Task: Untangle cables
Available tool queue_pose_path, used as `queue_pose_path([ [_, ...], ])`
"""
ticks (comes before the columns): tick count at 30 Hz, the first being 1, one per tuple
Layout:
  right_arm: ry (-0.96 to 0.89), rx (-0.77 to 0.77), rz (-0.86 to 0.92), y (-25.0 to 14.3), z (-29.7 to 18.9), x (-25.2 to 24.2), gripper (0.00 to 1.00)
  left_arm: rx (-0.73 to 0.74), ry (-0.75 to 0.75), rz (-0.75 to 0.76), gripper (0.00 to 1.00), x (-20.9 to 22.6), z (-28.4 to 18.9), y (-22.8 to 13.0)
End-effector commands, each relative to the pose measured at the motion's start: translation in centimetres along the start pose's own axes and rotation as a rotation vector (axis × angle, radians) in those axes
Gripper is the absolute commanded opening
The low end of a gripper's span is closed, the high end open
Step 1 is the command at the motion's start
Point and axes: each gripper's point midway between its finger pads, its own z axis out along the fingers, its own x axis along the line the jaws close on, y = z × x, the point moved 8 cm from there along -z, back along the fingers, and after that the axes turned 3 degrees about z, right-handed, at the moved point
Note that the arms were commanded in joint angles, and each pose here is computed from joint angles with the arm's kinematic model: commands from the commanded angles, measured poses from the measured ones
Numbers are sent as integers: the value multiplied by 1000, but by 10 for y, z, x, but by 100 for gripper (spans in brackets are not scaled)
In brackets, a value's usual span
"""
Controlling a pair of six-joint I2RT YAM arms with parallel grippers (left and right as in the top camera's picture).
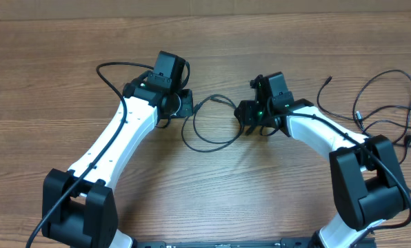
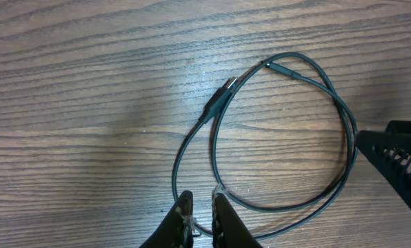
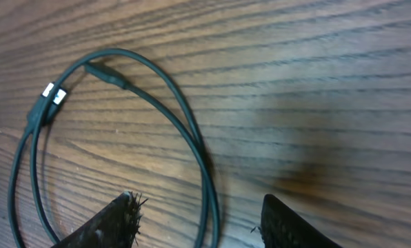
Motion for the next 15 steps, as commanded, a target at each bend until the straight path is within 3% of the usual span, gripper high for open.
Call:
queue_pose_path([
  [1,2,-7,-18,-3,5,1,54,-15,15,-21,11,0,-1,4],
  [9,-6,10,-14,-7,19,-4,49,-13,12,-21,11,0,-1,4],
  [15,15,11,-12,-7,20,-2,32,-12,12,-21,10,0,-1,4],
])
